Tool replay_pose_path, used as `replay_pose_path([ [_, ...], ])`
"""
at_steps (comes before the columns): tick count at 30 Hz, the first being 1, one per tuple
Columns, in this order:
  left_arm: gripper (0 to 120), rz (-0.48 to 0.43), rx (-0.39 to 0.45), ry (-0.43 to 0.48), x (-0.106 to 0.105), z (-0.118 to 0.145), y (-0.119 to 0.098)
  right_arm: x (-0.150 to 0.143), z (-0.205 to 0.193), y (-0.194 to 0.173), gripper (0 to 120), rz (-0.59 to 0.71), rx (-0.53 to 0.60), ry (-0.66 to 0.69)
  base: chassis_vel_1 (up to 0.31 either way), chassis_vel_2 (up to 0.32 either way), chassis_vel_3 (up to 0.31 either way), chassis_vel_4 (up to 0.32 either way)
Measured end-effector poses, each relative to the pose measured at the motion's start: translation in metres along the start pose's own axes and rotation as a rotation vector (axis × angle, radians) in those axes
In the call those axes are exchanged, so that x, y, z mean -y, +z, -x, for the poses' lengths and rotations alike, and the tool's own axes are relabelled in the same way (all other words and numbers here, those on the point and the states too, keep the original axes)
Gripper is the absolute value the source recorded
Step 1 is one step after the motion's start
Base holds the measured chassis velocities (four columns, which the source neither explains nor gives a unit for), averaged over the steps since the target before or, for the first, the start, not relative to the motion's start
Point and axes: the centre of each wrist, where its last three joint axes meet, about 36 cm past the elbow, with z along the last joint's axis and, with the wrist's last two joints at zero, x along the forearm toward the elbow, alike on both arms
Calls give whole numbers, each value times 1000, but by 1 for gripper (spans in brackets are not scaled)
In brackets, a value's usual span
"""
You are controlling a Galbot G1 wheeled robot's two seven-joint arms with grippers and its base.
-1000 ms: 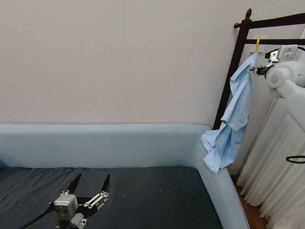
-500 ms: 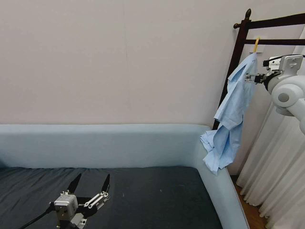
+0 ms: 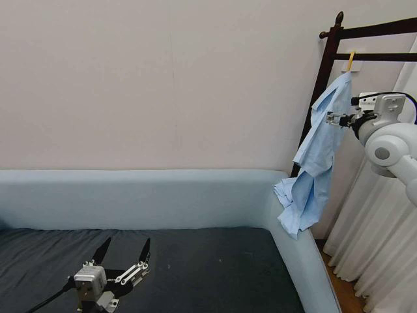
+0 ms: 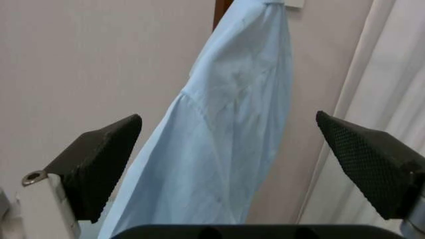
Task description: Pick up the clothes from the sofa and hang them on the clothes hanger.
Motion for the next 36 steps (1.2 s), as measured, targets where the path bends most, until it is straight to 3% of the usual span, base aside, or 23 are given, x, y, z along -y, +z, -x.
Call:
replay_pose_path([
  [24,100,0,0,0,0,0,0,-24,-72,92,100,73,120,-194,0,0,0,0],
  [36,100,0,0,0,0,0,0,-37,-110,156,100,137,183,-270,0,0,0,0],
])
